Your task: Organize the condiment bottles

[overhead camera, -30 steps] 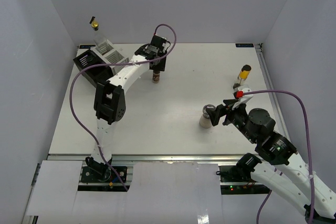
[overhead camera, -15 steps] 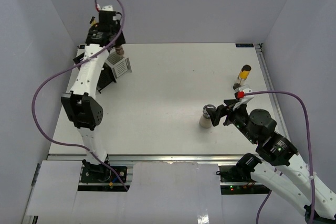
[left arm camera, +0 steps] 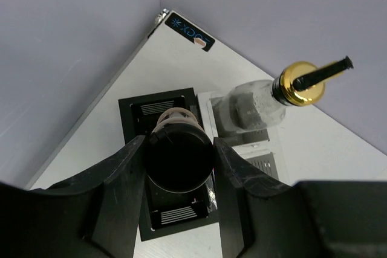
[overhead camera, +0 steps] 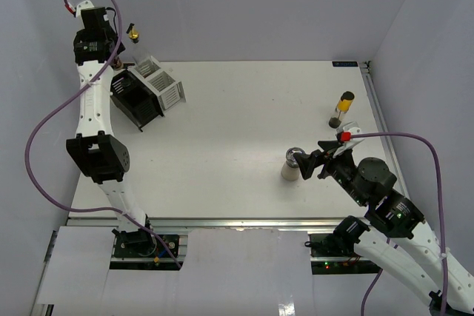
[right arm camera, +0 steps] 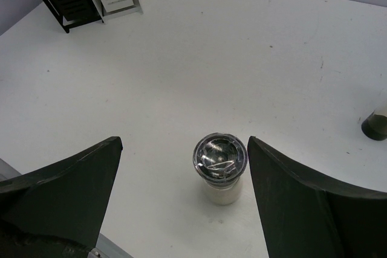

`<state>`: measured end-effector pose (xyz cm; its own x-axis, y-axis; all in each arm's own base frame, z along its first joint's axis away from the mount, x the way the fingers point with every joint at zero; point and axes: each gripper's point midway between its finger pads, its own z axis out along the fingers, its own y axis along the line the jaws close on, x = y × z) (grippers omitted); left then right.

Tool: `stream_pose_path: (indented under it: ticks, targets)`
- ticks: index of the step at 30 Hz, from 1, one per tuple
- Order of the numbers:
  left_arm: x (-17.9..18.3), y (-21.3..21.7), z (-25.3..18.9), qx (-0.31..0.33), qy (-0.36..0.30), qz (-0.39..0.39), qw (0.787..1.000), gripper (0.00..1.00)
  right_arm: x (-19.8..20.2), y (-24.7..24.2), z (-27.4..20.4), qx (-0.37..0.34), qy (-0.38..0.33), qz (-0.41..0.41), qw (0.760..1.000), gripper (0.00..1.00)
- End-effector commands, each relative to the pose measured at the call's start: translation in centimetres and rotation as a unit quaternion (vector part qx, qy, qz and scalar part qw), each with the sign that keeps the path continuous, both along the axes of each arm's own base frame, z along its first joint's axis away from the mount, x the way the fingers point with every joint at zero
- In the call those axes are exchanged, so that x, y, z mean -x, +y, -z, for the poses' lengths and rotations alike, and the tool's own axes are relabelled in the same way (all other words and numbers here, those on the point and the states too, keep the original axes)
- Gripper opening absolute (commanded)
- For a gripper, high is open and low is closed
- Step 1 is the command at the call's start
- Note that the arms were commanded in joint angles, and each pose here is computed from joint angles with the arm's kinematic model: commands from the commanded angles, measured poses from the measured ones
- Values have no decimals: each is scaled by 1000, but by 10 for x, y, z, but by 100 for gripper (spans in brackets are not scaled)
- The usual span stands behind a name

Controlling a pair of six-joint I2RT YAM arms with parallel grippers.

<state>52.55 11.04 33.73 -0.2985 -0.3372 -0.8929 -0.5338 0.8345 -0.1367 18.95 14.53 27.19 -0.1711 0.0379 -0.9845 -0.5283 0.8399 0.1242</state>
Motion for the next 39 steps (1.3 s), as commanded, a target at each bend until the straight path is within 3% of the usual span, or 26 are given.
stream_pose_path:
  ticks: [1, 28, 39]
  targets:
    - [-4, 14, -23, -23, -42, -37, 998, 0, 1, -1, -6, -8, -13, 0, 1000, 91]
    - [-21, 44, 61, -51, 24, -78, 995, 0, 0, 4, -1, 0, -6, -6, 1000, 91]
    - [-21, 49, 76, -63, 37, -87, 994, 0, 1, 4, -3, 0, -9, -3, 1000, 91]
